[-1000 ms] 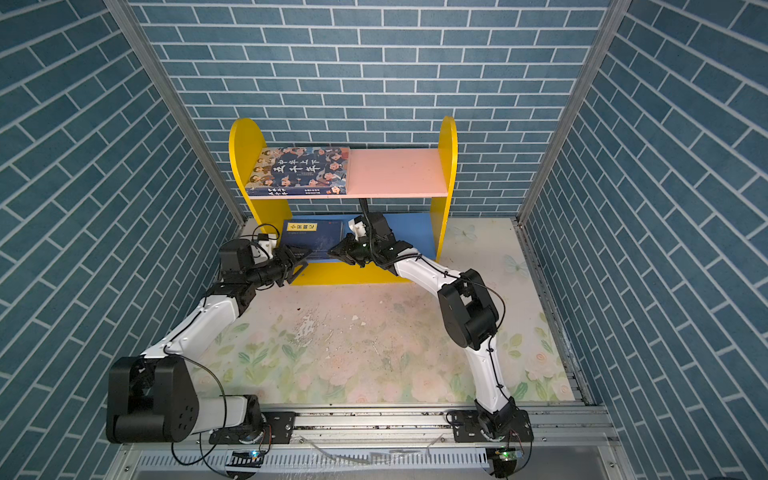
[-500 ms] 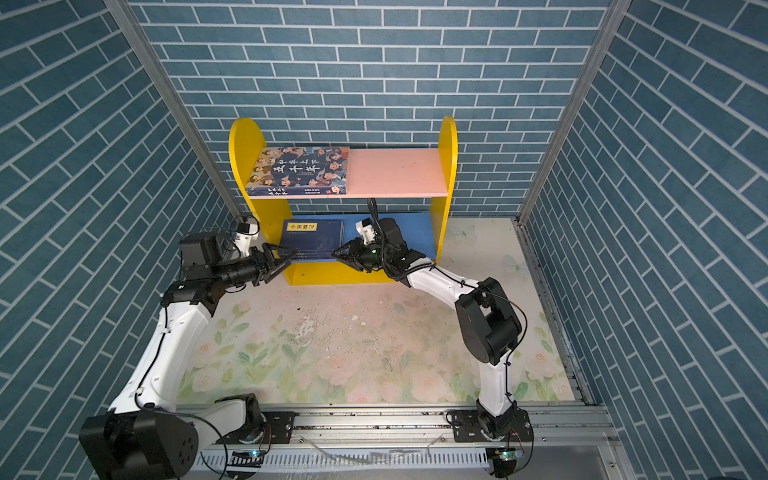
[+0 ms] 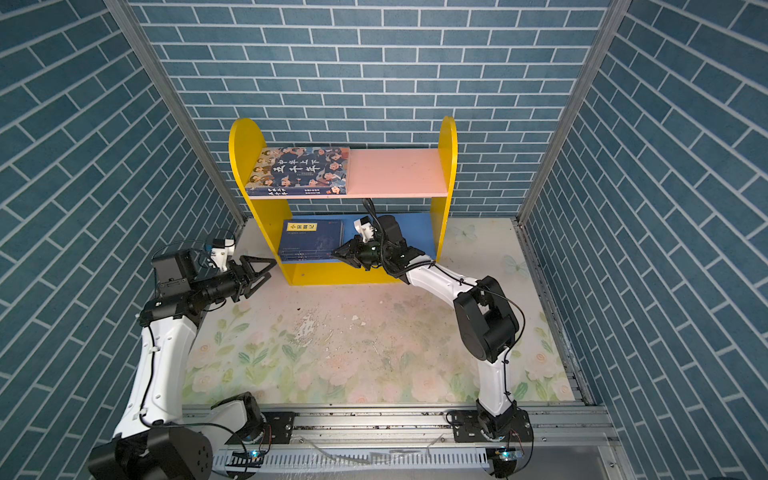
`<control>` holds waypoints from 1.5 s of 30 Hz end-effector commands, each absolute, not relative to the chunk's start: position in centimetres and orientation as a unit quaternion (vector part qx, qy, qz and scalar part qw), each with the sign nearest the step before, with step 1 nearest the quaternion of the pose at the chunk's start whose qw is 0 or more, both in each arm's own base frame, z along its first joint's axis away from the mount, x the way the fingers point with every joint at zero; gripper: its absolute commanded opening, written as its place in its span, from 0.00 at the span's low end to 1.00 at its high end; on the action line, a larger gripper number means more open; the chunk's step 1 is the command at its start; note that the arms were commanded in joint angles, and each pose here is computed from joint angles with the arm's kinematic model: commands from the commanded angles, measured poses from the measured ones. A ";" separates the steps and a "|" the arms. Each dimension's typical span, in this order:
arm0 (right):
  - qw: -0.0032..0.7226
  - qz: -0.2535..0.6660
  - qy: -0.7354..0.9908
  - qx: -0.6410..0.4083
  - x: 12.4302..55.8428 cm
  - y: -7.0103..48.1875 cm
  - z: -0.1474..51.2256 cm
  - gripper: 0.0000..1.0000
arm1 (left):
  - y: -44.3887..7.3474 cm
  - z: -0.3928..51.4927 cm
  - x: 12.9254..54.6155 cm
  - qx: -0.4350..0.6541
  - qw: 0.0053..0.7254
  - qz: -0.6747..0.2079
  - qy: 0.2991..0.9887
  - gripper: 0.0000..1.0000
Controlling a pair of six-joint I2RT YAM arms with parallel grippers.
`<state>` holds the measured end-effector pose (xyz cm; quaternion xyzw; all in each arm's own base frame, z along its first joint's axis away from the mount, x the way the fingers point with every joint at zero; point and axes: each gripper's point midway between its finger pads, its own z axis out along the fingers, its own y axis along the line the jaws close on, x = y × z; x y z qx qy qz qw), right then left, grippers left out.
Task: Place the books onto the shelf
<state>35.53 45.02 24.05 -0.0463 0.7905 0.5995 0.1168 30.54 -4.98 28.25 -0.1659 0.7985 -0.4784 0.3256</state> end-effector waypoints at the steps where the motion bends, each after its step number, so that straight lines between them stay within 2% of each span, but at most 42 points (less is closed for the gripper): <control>1: 0.144 0.598 0.786 -0.070 36.2 45.5 25.4 0.14 | -3.9 28.5 31.9 -0.164 0.356 -0.469 0.791 0.68; 4: 0.154 0.582 0.795 -0.069 35.9 44.9 25.0 0.17 | -3.1 28.6 32.1 -0.148 0.384 -0.455 0.789 0.70; 9: 0.163 0.521 0.833 -0.090 33.3 41.4 23.5 0.34 | -0.9 27.9 31.3 -0.127 0.406 -0.407 0.809 0.76; 16: 0.197 0.441 0.867 -0.126 29.1 35.7 22.7 0.51 | 2.3 26.4 30.5 -0.140 0.437 -0.356 0.814 0.99; 18: 0.230 0.402 0.877 -0.128 28.6 33.5 22.1 0.55 | 2.8 25.7 30.3 -0.141 0.452 -0.330 0.817 1.00; 19: 0.249 0.383 0.881 -0.124 28.6 32.2 21.6 0.62 | 3.2 25.3 30.3 -0.143 0.466 -0.313 0.815 1.00; 20: 0.268 0.368 0.882 -0.123 28.5 31.2 21.4 0.82 | 3.6 25.1 30.3 -0.144 0.481 -0.295 0.813 1.00; 22: 0.312 0.323 0.884 -0.126 28.5 28.8 20.9 0.99 | 4.5 24.6 30.2 -0.140 0.515 -0.257 0.806 1.00; 25: 0.373 0.255 0.884 -0.124 29.1 25.5 20.9 0.99 | 5.4 23.0 30.3 -0.140 0.540 -0.222 0.800 1.00; 33: 0.550 0.078 0.830 -0.050 31.5 14.9 21.9 0.99 | 6.3 16.7 31.3 -0.132 0.549 -0.203 0.800 1.00; 40: 0.623 -0.028 0.778 0.078 31.5 4.0 22.6 0.99 | 5.1 13.8 32.3 -0.074 0.577 -0.196 0.789 1.00; 45: 0.637 -0.098 0.762 0.067 32.0 1.0 21.9 0.99 | 3.9 12.9 33.4 -0.044 0.596 -0.187 0.780 1.00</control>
